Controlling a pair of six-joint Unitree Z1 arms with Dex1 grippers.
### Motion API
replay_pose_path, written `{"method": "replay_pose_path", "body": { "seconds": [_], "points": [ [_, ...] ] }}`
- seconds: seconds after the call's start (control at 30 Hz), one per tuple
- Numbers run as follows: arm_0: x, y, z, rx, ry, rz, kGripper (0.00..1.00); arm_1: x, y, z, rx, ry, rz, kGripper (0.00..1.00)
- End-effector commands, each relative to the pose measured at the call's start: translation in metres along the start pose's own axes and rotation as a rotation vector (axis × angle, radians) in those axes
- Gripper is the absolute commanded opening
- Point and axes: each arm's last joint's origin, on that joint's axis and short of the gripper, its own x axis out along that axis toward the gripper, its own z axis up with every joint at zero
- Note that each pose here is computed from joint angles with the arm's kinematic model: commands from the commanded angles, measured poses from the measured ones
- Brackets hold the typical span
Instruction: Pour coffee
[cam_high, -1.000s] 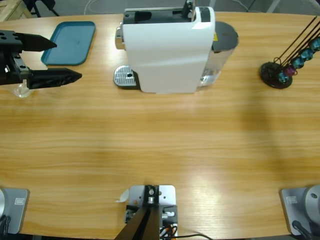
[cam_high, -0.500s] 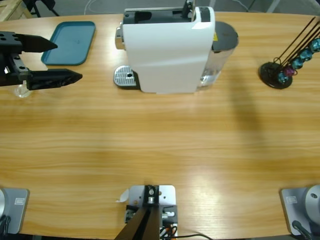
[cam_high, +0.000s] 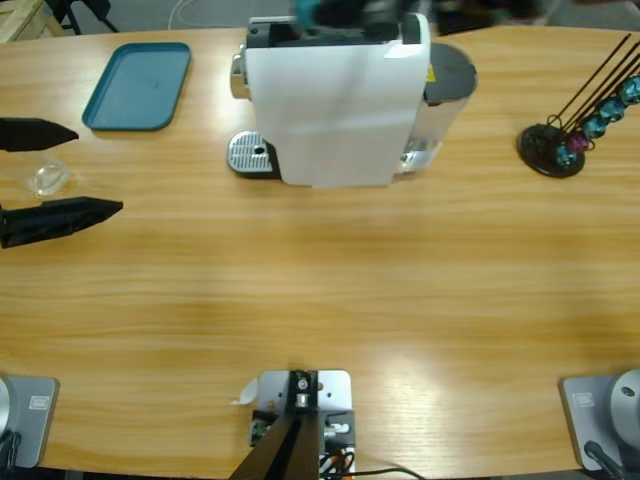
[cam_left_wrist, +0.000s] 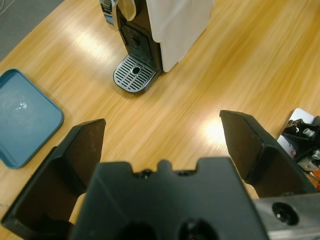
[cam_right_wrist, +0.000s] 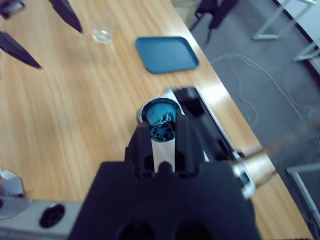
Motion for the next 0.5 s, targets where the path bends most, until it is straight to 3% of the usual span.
{"method": "replay_pose_path", "body": {
  "seconds": [0.03,0.2,0.37,0.5],
  "points": [
    [-0.006,-0.004,-0.023,-0.009,0.028,0.01,1.0,0.091,0.009,0.007,-0.029,0.072,0.04,0.0],
    [-0.004,-0.004,-0.024,-0.01,0.035,0.012,1.0,0.123,-0.01,-0.006,0.051,0.095,-0.037,0.0],
    [0.002,-0.003,-0.022,-0.012,0.052,0.009,1.0,0.116,-0.048,-0.017,0.129,0.077,-0.124,0.0],
    [0.007,-0.002,-0.019,-0.012,0.055,0.009,1.0,0.107,-0.061,-0.018,0.144,0.066,-0.14,0.0]
  ]
}}
